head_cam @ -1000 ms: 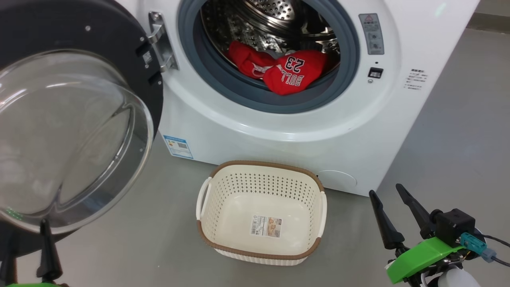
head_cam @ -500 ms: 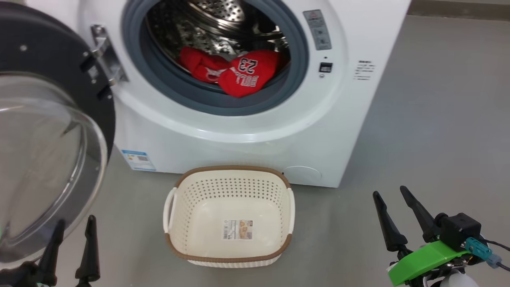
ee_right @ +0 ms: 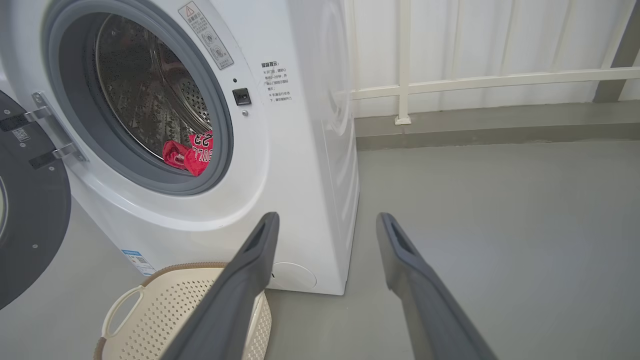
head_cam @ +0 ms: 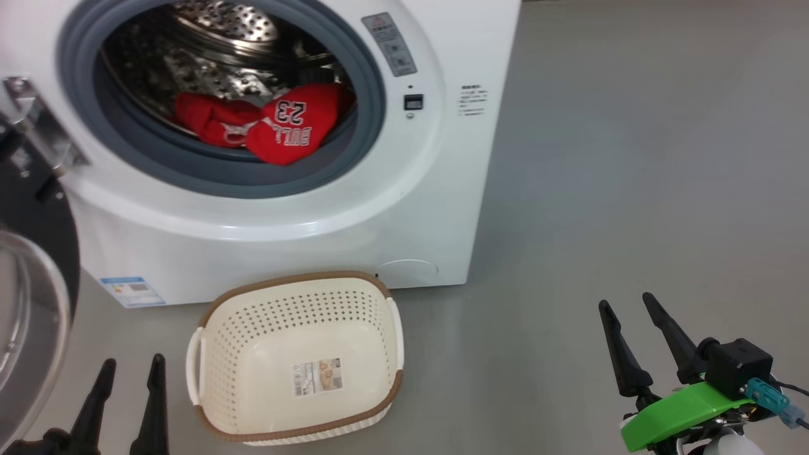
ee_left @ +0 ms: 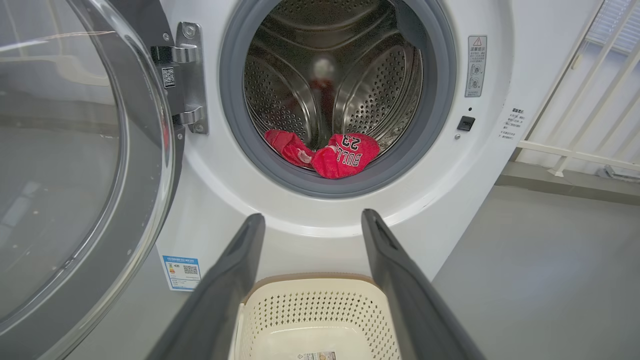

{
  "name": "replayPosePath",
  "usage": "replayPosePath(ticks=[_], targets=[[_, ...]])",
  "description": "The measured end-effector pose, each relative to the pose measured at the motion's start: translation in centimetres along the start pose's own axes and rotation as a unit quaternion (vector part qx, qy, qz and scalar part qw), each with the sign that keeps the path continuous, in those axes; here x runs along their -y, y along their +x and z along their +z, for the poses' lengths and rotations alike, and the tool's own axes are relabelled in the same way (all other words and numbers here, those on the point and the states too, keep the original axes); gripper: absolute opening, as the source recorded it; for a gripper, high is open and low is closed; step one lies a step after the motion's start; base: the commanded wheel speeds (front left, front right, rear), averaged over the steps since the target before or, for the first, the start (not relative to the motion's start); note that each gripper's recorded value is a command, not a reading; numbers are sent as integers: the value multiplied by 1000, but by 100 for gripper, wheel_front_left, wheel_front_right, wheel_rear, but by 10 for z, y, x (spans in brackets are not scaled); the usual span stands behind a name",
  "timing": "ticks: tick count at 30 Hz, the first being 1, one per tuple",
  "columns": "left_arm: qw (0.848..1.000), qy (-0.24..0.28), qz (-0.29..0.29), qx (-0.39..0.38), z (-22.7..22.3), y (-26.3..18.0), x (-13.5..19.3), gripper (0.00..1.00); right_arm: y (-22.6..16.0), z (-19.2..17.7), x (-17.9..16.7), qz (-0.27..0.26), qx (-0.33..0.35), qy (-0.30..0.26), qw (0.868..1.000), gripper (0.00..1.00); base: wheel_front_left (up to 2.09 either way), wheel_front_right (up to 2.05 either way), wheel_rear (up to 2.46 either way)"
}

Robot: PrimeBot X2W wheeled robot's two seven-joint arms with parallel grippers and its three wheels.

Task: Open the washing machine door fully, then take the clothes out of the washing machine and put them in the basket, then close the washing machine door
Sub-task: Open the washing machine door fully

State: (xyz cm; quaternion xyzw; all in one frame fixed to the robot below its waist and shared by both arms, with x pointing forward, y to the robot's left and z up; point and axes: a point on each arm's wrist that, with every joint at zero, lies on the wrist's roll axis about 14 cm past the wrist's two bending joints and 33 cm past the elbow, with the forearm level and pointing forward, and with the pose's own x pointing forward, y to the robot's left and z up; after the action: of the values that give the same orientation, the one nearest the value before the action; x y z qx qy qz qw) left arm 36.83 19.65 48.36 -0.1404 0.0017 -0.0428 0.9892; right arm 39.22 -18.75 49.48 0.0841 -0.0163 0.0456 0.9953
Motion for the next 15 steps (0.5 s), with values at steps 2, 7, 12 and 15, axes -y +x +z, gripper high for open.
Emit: replayPosePath(ticks=[2, 7, 12, 15], targets=[[1000, 1, -13, -3, -3, 5, 8, 100, -4, 1, 7, -11, 1, -1, 1000, 100, 0, 0, 0], [999, -3, -40, -11, -8, 13, 25, 100, -13, 6, 21, -33, 6, -4, 999, 100, 0, 0, 0], [999, -5, -52, -12, -9, 15, 34, 100, -24, 5, 31, -50, 5, -5, 999, 100, 0, 0, 0], [998, -6, -54, -9, -8, 15, 36, 100, -26, 7, 33, -53, 7, -5, 999, 100, 0, 0, 0]])
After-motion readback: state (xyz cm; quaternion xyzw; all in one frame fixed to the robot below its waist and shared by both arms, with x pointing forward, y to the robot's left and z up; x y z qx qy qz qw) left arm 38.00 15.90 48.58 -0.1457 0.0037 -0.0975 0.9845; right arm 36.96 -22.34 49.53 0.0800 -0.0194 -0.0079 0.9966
